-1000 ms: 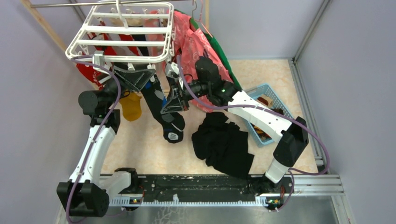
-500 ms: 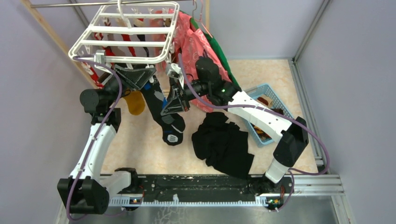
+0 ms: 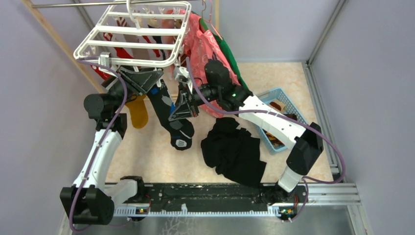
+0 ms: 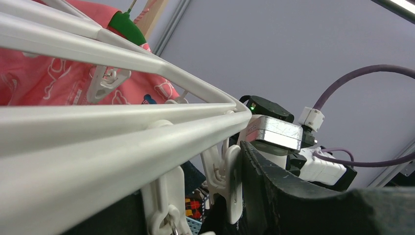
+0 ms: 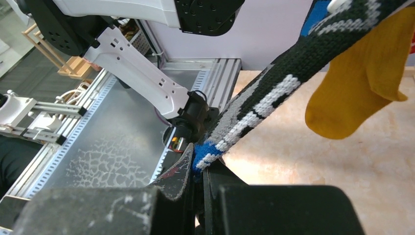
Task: Remove the socks clipped to the hanger
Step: Remove the sock from the hanger.
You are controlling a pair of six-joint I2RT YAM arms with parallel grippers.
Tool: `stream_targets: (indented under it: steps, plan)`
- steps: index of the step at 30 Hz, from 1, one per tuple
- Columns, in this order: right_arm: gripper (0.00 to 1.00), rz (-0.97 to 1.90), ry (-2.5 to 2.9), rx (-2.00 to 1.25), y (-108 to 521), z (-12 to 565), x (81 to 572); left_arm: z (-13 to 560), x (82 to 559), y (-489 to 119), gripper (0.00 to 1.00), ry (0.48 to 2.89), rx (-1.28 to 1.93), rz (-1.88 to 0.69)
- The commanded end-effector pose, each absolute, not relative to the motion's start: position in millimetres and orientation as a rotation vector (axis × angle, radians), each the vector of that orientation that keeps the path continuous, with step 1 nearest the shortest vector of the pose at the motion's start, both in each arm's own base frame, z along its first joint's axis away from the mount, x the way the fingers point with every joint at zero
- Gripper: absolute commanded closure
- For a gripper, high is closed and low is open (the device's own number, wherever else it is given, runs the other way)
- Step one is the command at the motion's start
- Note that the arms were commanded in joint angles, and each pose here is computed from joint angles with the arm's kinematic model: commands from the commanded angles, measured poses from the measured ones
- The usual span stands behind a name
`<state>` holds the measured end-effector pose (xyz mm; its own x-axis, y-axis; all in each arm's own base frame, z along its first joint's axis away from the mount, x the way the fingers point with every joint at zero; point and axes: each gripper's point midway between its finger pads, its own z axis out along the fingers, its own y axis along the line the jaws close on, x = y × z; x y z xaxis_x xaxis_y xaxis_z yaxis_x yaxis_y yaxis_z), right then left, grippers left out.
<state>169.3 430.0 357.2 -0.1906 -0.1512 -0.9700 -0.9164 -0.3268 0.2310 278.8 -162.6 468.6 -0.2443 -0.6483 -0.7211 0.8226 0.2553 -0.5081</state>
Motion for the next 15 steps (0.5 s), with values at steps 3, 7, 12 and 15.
stream_targets:
  steps: [3, 7, 12, 15]
  plan:
    - [1.0, 1.581, 1.226, -1.493, 426.9, 361.5, 155.2, 484.2, 269.3, -160.6, 0.52, 1.114, 0.201, -1.409]
    - [1.0, 1.572, 1.233, -1.492, 427.1, 359.2, 156.2, 483.9, 268.7, -160.3, 0.58, 1.126, 0.181, -1.427]
    - [1.0, 1.567, 1.242, -1.49, 427.8, 356.1, 157.6, 482.8, 269.0, -160.5, 0.69, 1.144, 0.159, -1.445]
    - [1.0, 1.561, 1.245, -1.49, 428.0, 354.1, 158.5, 481.4, 270.0, -160.3, 0.77, 1.157, 0.143, -1.456]
